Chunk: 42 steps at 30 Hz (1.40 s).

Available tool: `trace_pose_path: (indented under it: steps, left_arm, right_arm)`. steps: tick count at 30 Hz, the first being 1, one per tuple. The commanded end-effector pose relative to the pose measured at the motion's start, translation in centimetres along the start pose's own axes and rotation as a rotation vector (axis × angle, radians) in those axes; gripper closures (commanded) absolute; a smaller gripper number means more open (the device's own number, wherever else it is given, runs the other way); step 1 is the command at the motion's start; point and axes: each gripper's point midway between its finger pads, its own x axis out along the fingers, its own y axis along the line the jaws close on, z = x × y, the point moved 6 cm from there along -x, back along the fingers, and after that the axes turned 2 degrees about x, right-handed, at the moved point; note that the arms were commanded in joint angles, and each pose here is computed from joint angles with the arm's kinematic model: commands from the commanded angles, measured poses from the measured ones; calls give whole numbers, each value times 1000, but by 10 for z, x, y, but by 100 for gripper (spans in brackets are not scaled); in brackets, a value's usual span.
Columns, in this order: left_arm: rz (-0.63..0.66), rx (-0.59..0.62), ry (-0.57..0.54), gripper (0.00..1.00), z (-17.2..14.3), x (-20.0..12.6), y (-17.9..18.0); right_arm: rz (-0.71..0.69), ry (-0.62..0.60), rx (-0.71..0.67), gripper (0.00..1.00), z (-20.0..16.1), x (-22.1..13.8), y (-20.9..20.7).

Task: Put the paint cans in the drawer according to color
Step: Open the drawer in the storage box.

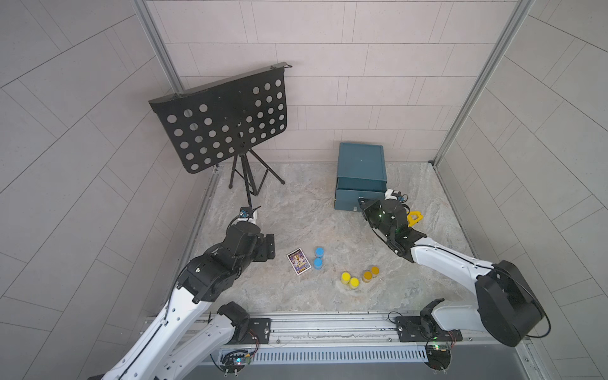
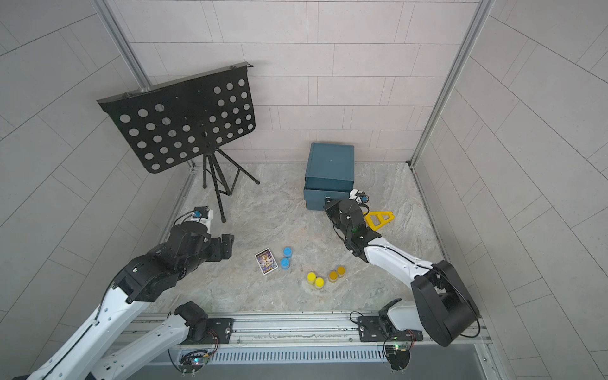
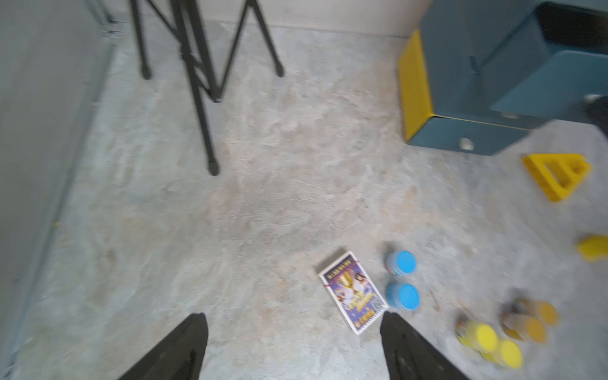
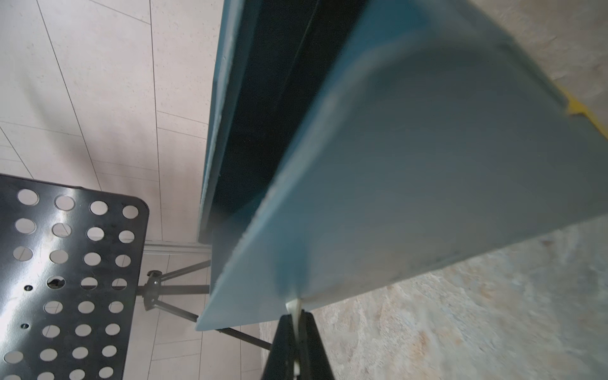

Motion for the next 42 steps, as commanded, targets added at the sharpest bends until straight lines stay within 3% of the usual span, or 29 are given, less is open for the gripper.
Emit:
trace_pose_path:
  steps: [1,6,17,22,30,42]
  left_arm:
    - [-314,55,-49,10,0,-8,-32]
    - [-369,62,-132,8,0,-23,-32]
    - [-587,92,-193,10,2,-48,-47]
    - [-583,72,-261,10,3,-59,-40]
    - [-550,57,-205,10,3,-46,-41]
    - [-540,50,-204,9,4,-44,-40]
  right_arm:
    - [-54,40,-59,100,-5,-18,-7]
    - [-103,70,-115,100,-7,-39,-14]
    - [-162,180,-155,100,-23,-44,-43]
    - [-169,195,-161,100,-25,-51,-46]
    - [-178,187,-157,100,-22,-65,-49]
    - [-178,164,-182,100,-16,-73,-34]
